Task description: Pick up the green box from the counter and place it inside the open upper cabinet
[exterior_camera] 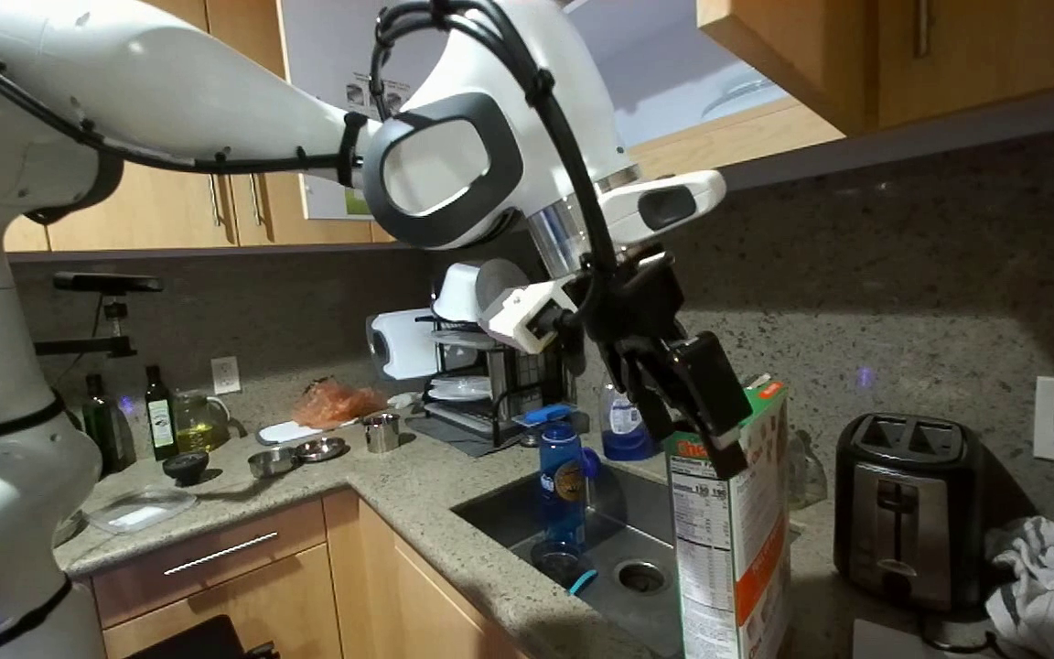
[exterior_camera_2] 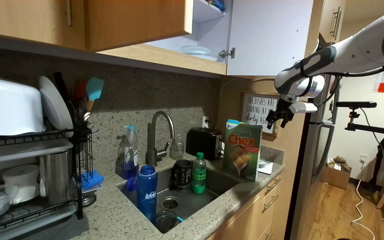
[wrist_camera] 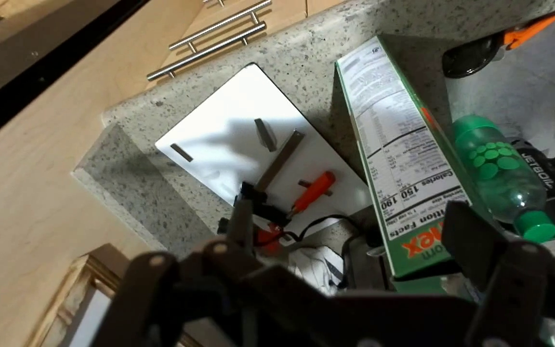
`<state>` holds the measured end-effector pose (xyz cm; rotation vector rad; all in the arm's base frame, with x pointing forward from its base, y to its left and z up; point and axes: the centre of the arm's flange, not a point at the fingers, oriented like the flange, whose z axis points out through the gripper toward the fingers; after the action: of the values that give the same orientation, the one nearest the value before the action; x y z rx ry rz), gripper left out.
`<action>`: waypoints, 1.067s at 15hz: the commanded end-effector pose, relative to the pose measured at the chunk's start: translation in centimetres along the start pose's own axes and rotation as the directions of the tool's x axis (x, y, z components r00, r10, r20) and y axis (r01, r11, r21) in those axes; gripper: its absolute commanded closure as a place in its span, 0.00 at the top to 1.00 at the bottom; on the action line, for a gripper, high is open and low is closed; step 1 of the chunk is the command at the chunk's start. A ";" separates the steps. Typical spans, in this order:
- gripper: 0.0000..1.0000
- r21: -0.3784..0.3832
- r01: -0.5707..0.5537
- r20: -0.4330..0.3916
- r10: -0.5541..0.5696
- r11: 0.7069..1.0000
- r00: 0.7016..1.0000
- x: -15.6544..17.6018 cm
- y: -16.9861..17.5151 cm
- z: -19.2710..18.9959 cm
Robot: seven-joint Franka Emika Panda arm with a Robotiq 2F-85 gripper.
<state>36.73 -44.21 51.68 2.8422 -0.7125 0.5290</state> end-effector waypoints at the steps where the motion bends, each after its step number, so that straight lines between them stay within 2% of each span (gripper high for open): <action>1: 1.00 0.023 0.003 -0.004 -0.002 1.000 1.000 1.3 0.2 0.5; 5: 1.00 0.078 0.143 -0.026 -0.141 0.987 0.990 1.3 -2.1 -0.4; 9: 1.00 0.109 0.344 -0.086 -0.336 0.933 0.938 0.9 -3.9 -1.6; 14: 1.00 0.145 0.432 -0.128 -0.416 0.890 0.900 1.3 -3.3 -1.2; 16: 1.00 0.123 0.424 -0.134 -0.408 0.897 0.903 1.8 -2.6 -0.9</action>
<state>39.37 -41.36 52.87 2.9502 -0.0532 0.6557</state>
